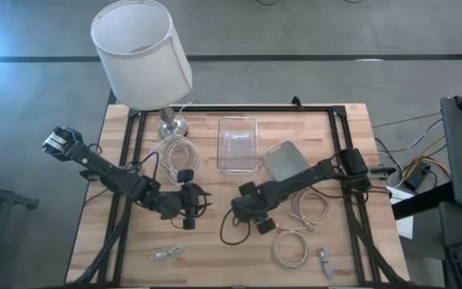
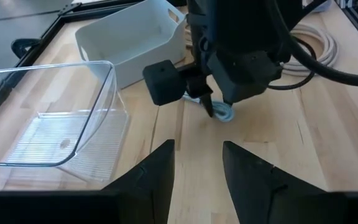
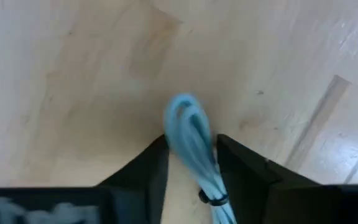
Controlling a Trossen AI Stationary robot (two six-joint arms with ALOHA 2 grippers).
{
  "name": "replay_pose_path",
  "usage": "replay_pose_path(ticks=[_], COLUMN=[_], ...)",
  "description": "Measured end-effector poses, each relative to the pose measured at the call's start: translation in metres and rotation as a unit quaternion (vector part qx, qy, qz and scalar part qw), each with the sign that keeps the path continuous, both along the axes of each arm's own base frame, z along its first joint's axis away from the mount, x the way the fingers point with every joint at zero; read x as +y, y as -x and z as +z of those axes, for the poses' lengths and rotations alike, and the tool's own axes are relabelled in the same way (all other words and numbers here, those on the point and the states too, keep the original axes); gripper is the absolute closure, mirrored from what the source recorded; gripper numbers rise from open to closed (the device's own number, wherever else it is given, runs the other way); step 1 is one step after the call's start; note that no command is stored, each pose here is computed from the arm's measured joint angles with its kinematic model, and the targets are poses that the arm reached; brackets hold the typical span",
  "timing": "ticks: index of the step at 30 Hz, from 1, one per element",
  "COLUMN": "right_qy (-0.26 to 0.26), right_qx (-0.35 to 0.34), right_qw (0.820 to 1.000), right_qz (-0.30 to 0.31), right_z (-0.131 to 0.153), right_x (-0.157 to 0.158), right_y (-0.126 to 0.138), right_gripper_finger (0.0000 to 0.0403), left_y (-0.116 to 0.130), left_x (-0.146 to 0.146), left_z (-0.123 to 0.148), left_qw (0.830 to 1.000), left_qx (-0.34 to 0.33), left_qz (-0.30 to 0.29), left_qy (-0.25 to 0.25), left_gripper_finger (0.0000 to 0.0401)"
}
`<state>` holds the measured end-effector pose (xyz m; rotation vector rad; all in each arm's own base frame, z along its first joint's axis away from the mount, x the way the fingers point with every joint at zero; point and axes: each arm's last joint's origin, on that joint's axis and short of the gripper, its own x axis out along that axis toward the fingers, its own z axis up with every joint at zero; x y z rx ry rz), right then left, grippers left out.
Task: Pick & Place USB Port
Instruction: Put the blue charger cable into the transparent bin
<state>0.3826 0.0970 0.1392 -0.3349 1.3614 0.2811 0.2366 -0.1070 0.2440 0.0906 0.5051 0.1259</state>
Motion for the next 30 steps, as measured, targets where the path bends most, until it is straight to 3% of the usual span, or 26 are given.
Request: replay_pose_path(ticks=[8, 11, 15, 18, 22, 27, 30], right_qy=[-0.008, -0.015, 0.029, 0.061, 0.065, 0.074, 0.082], right_qx=[-0.017, -0.049, -0.127, -0.186, -0.266, -0.339, -0.344], right_qw=[1.000, 0.999, 0.992, 0.981, 0.961, 0.936, 0.932], right_qz=[0.004, 0.006, -0.004, -0.014, -0.024, -0.050, -0.084], right_z=[0.045, 0.070, 0.113, 0.140, 0.172, 0.191, 0.187], right_x=[-0.003, -0.003, -0.011, -0.018, -0.033, -0.062, -0.087], right_y=[0.008, 0.014, 0.025, 0.033, 0.038, 0.032, 0.024], right_gripper_finger=[0.0383, 0.0382, 0.0382, 0.0382, 0.0382, 0.0382, 0.0382], left_y=[0.000, 0.000, 0.000, 0.000, 0.000, 0.000, 0.000], left_x=[0.000, 0.000, 0.000, 0.000, 0.000, 0.000, 0.000], left_z=[0.000, 0.000, -0.001, -0.001, -0.001, -0.001, -0.001], left_qw=[1.000, 1.000, 1.000, 1.000, 1.000, 1.000, 1.000], left_qx=[0.001, 0.002, 0.004, 0.004, 0.003, 0.003, 0.002], left_qz=[0.000, 0.000, 0.000, 0.000, 0.000, 0.000, 0.000], left_qy=[0.000, -0.001, -0.001, -0.001, -0.001, -0.001, 0.000], left_gripper_finger=[0.0261, 0.0261, 0.0261, 0.0261, 0.0261, 0.0261, 0.0261])
